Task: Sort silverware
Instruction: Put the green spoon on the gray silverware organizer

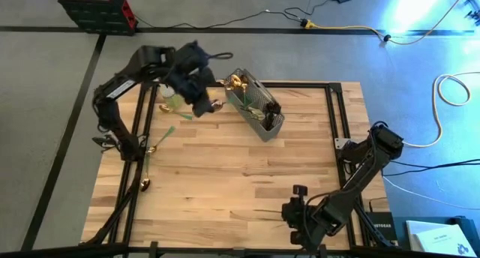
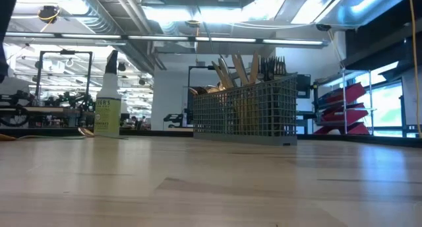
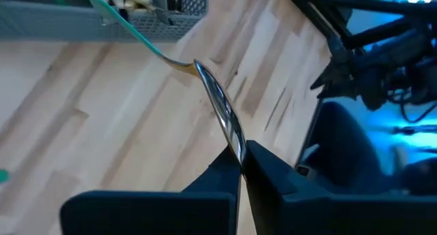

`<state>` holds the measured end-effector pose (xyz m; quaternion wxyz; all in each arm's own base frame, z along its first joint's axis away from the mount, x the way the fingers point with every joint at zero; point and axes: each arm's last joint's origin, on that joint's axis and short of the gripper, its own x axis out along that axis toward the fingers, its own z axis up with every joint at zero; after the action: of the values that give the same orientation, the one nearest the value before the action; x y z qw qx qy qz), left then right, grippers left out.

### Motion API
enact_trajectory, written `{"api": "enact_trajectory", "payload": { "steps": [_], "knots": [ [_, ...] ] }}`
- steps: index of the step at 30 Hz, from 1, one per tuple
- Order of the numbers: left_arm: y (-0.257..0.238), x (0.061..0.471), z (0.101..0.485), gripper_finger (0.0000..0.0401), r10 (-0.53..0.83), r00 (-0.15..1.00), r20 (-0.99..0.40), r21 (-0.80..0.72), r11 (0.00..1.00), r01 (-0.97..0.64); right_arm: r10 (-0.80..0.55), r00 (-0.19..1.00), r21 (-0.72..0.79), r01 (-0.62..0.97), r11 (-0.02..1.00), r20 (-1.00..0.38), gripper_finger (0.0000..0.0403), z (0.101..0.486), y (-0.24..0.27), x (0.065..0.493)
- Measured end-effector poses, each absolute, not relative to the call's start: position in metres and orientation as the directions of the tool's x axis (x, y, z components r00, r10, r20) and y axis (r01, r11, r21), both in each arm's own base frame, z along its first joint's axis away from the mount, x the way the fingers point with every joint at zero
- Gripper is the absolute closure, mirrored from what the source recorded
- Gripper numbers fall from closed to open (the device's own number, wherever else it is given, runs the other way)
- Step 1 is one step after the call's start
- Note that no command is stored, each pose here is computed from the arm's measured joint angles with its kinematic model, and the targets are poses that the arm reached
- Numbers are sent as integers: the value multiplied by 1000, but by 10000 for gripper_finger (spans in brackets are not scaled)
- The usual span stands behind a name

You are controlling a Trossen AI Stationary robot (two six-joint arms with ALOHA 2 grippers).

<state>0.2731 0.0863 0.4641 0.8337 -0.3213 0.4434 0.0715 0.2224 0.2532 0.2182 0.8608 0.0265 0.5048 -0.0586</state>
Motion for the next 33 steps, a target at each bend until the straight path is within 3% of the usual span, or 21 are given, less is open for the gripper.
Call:
{"api": "enact_trajectory", "payload": {
  "steps": [14,22,33],
  "knots": [
    [184,304,408,401,-222,569,-792,-538,694,-479,-40,561,108,228,968,-827,272,217,267,221],
    [227,313,387,401,-259,653,-712,-637,629,-445,-47,529,158,336,929,-847,272,198,275,224],
    [260,328,341,401,-320,609,-726,-662,564,-493,24,504,254,394,883,-863,272,182,287,231]
  ]
}}
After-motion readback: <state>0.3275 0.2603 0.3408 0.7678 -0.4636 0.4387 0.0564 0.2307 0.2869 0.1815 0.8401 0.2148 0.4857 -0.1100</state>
